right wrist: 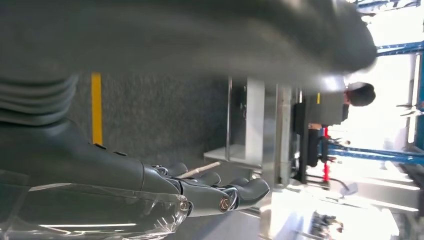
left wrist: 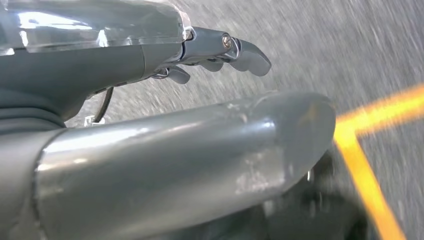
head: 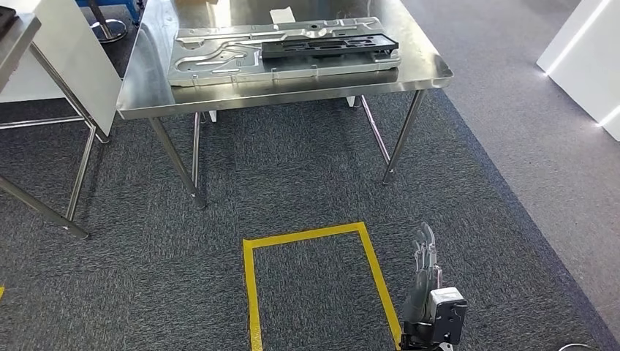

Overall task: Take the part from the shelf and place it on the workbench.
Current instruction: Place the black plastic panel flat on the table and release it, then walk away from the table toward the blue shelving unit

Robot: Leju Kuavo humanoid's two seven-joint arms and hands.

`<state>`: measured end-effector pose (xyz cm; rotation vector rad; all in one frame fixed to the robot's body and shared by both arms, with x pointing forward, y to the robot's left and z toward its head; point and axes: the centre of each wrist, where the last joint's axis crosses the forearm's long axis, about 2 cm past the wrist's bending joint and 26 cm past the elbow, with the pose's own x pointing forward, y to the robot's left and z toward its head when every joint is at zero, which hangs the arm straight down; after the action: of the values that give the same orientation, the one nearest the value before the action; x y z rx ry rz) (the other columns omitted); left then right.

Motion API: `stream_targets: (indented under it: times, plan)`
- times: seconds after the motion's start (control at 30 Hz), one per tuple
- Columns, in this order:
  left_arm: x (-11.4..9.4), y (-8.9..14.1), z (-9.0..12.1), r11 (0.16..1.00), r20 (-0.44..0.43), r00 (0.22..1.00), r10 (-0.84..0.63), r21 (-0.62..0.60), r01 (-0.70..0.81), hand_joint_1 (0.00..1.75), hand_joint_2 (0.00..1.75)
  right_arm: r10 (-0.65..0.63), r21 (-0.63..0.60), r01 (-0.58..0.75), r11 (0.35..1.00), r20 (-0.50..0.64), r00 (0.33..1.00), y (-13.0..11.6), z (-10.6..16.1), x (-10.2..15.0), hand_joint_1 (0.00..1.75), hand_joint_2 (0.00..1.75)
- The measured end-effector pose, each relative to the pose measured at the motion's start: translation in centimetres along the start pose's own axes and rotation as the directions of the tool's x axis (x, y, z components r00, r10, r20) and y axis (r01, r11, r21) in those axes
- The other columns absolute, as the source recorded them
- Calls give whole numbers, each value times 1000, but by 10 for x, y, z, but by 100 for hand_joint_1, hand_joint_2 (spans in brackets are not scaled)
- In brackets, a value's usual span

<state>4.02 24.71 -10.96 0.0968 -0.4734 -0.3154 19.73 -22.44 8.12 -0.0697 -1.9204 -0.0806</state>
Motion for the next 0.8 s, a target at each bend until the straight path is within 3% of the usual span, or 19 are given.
stream_targets:
  times: [0.27,0.6,0.73,0.8]
  plan:
    - [19,-33,3,1000,18,1000,2,0,-2,0,0,90,5,-92,996,125,988,4,2,7,0,175]
    - [26,-35,2,995,-125,992,-30,89,41,0,0,61,48,-69,996,159,985,9,-10,13,0,175]
    - [28,-34,2,993,-163,986,-32,110,51,0,0,51,64,-63,996,178,983,12,-12,17,0,0]
    - [29,-34,2,991,-181,983,-35,117,57,0,0,43,75,-58,996,192,981,14,-14,19,0,0]
